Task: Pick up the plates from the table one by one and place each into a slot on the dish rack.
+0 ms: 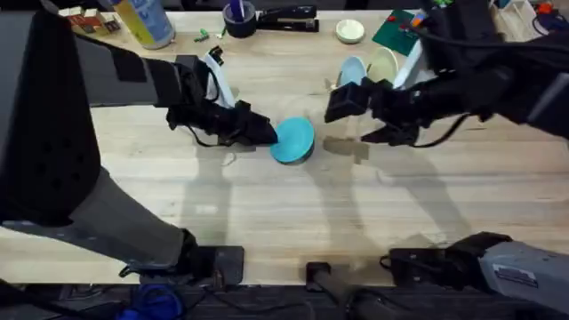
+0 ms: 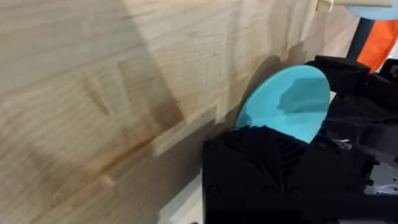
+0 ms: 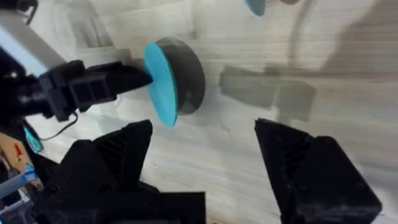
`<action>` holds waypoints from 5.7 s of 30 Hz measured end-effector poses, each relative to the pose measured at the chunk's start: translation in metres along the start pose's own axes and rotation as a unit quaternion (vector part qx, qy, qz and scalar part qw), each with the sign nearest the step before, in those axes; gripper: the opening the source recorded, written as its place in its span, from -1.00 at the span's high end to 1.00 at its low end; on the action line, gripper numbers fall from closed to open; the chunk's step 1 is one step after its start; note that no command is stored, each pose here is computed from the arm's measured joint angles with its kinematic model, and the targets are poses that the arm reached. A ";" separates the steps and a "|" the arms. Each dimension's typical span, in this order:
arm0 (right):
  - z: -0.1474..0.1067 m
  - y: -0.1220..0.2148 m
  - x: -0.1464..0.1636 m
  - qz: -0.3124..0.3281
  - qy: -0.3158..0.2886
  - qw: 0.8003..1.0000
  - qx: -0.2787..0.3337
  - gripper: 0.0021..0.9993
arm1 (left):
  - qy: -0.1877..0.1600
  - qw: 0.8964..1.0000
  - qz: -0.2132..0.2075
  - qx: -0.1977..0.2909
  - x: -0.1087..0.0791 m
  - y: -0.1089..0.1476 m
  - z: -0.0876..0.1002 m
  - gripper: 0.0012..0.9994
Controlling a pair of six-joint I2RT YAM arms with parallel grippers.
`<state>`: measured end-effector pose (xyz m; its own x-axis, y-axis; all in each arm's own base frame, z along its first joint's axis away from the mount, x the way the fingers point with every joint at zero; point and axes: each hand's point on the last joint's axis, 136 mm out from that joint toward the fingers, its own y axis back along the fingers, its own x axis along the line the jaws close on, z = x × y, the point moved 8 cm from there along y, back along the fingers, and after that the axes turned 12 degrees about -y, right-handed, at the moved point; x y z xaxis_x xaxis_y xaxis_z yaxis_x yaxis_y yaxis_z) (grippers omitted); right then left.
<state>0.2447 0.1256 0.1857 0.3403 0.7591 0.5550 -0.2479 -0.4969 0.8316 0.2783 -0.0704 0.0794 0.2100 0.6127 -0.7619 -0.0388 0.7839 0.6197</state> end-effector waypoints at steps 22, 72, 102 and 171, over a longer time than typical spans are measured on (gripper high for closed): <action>0.008 -0.093 0.024 0.050 0.021 0.996 0.067 -0.99 | -0.001 1.000 0.000 0.000 0.000 0.000 0.000 0.92; -0.012 -0.103 0.036 0.075 0.049 0.989 0.116 0.94 | -0.016 1.000 -0.006 -0.008 -0.001 0.000 0.003 0.92; -0.018 0.055 0.038 -0.142 0.231 0.962 -0.026 0.94 | -0.135 0.967 0.202 -0.074 -0.110 0.108 -0.067 0.92; 0.139 0.052 0.052 -0.208 0.297 0.924 -0.120 0.95 | -0.182 0.911 0.362 -0.078 -0.178 0.193 -0.088 -0.99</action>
<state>0.3752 0.0806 0.2601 -0.0889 0.9959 0.0194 -0.4265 -0.0557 0.9028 0.1477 -0.0192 0.3187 0.3840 0.9227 -0.0335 -0.4282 0.2101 0.8789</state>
